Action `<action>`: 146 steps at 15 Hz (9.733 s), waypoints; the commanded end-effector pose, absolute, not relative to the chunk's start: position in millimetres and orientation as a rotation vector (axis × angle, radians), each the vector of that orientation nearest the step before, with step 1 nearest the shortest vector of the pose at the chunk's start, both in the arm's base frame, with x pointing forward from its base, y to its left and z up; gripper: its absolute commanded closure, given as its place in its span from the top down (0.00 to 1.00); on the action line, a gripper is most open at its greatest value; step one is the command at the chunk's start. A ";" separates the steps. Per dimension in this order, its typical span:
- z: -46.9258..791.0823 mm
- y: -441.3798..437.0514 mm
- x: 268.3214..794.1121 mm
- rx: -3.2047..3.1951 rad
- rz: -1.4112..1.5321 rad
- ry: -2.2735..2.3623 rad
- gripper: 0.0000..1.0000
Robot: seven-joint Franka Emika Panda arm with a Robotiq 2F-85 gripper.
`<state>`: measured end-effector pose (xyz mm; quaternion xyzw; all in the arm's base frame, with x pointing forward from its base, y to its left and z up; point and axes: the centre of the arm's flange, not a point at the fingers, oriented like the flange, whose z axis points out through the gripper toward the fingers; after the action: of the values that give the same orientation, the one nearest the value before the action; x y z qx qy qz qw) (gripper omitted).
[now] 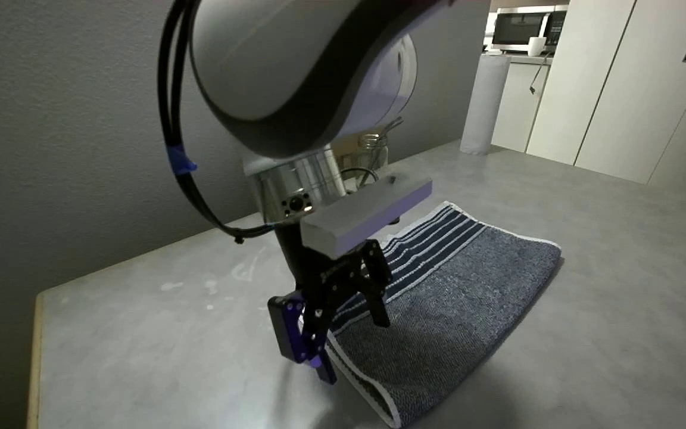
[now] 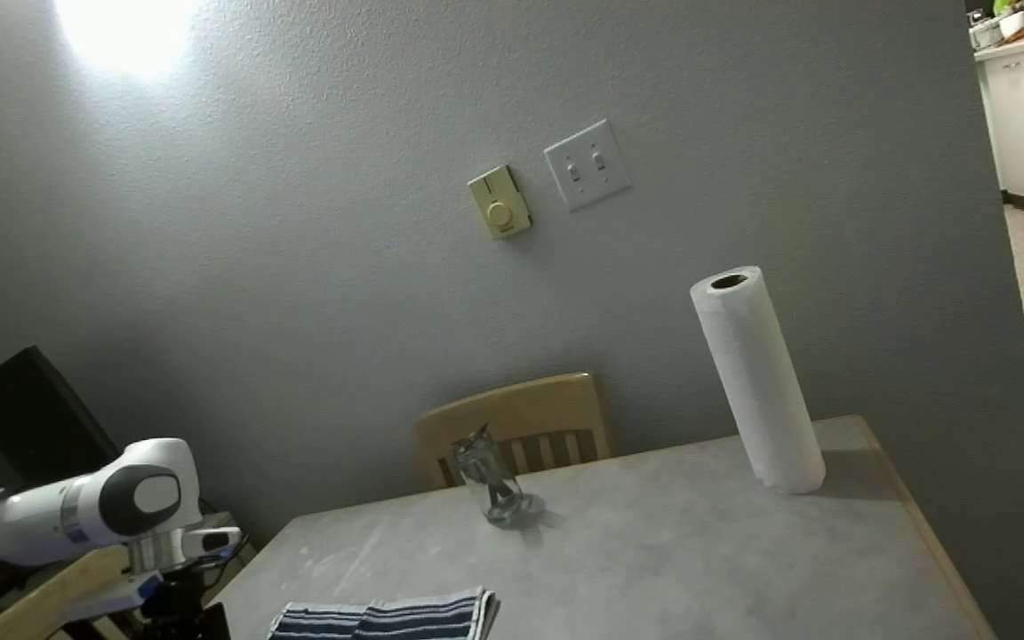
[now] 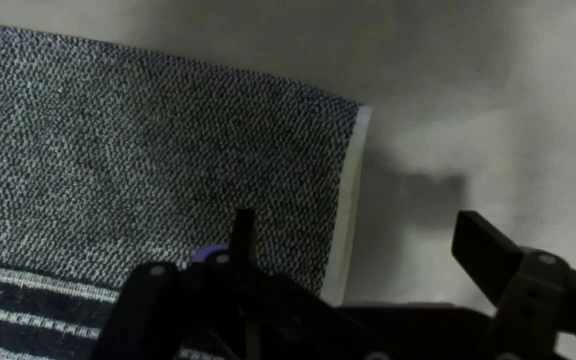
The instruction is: Fold the towel
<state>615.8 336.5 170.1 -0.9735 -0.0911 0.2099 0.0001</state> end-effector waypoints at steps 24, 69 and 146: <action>127.2 360.5 641.1 -3.429 0.486 0.342 1.00; 157.1 344.4 636.3 -3.123 0.090 -0.065 0.01; 318.5 138.4 596.3 -2.991 0.551 -0.952 0.01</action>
<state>597.0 154.0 312.1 -0.9354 -0.3064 0.1763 -0.0017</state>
